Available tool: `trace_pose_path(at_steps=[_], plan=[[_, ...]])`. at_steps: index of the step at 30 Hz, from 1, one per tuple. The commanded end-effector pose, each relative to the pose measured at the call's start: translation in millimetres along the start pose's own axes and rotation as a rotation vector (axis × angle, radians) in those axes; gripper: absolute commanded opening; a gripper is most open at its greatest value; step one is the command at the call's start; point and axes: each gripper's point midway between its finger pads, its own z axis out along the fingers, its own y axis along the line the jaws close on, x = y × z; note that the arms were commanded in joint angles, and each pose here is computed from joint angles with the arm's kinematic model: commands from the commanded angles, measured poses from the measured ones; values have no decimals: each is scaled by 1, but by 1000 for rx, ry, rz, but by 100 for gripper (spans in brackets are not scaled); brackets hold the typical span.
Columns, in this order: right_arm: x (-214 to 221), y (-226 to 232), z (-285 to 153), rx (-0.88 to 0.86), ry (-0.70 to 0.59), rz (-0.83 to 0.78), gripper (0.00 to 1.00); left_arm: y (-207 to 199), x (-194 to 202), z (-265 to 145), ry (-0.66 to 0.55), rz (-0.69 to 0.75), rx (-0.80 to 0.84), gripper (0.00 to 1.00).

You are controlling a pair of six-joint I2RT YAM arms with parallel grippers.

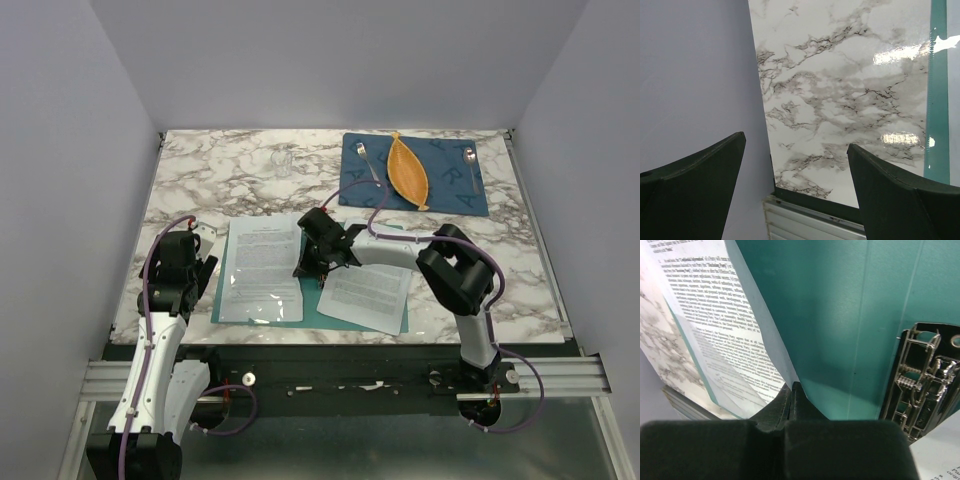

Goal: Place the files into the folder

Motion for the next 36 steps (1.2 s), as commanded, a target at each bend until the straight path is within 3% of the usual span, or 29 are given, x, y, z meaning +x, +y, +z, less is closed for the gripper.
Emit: trace_pose_path(at_steps=[1,7,8,9,12,15,21,29,36], plan=[[14,-6,-5,29,20,5,1,8,-5,-4,-11,1,-22,99],[26,2,-7,15,66,-22,2,9,-10,-5,-13,-12,-14,99],[26,2,-8,22,62,-26,6,11,-13,-6,-17,-15,-13,99],[24,1,-10,33,58,-26,19,10,-14,-5,-15,-17,-5,99],[19,-5,-24,73,30,-57,44,10,-19,-6,-24,-22,5,99],[13,-7,-41,74,10,-94,54,10,-23,-5,-28,-24,18,99],[10,-27,-61,96,-20,-148,52,8,-38,-7,-40,-37,65,99],[14,-50,-46,143,19,-176,47,-1,-71,-13,-95,-92,192,99],[26,-66,-45,145,50,-180,42,-25,-75,8,-54,-52,257,99]])
